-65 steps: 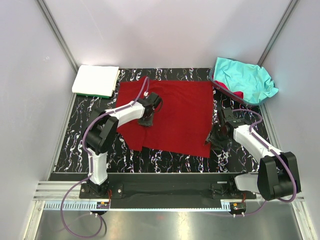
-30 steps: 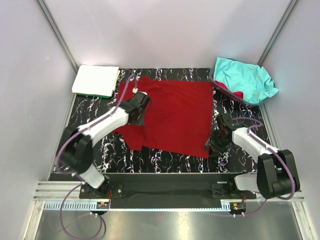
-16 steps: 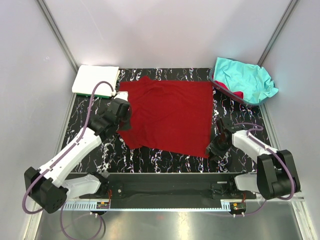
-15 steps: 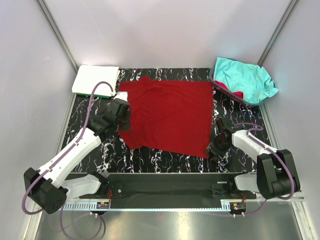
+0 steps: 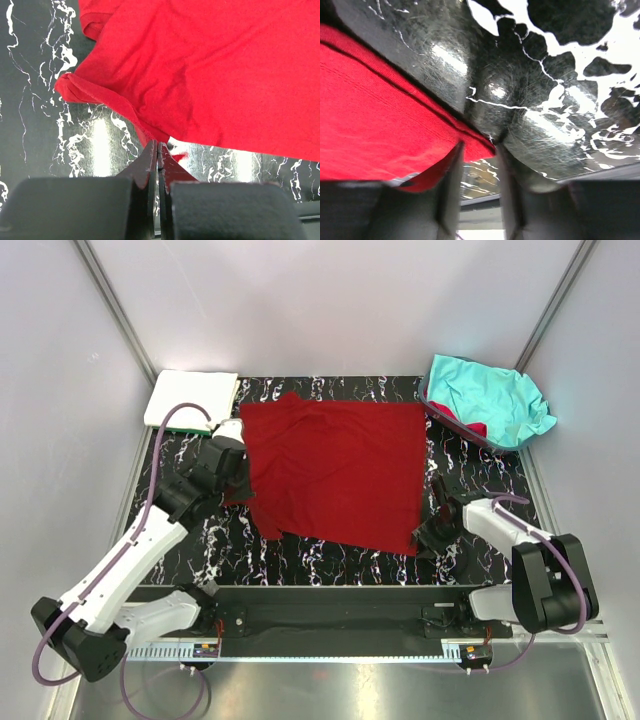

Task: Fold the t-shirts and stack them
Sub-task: Flatten the tshirt out

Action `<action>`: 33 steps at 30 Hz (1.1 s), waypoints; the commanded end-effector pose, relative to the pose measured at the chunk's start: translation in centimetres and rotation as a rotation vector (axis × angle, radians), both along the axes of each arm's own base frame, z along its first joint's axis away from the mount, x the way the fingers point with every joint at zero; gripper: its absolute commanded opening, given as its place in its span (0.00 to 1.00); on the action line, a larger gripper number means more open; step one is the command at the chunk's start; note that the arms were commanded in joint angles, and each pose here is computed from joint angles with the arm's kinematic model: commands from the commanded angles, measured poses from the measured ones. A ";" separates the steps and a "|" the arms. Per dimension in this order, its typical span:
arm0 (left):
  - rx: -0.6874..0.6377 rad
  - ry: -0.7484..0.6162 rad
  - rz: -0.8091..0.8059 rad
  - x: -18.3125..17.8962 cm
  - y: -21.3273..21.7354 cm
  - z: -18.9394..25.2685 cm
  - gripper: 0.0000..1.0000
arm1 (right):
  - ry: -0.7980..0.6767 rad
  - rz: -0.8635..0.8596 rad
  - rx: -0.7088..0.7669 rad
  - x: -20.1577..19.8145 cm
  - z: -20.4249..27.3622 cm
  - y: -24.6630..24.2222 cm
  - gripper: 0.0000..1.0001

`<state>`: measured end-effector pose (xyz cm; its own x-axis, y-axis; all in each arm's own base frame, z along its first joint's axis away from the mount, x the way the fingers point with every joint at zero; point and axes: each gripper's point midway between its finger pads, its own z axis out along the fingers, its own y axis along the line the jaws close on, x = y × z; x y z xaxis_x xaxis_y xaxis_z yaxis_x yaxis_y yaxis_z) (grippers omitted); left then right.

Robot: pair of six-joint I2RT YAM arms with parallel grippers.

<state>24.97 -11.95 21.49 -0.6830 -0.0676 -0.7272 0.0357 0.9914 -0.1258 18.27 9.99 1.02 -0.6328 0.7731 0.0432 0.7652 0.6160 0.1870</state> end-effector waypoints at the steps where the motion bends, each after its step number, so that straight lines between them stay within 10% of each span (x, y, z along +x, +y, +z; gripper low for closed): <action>1: -0.034 -0.087 0.037 0.3 0.7 3.2 0.00 | -0.046 -0.111 -0.017 0.7 -1.4 -0.5 0.36; 7: -0.048 -0.106 0.064 -0.4 1.4 4.2 0.00 | -0.088 -0.135 -0.040 1.2 -0.6 -1.0 0.29; 12: -0.064 -0.159 0.086 -0.2 1.9 6.4 0.00 | -0.148 -0.101 -0.037 2.3 1.0 -0.9 0.00; 18: -0.087 -0.296 0.106 1.0 2.5 11.7 0.00 | -0.305 0.039 -0.042 5.1 5.5 -0.6 0.00; 33: -0.096 -0.956 0.121 -1.7 7.8 35.6 0.00 | -1.042 0.292 -0.086 12.0 33.8 0.4 0.00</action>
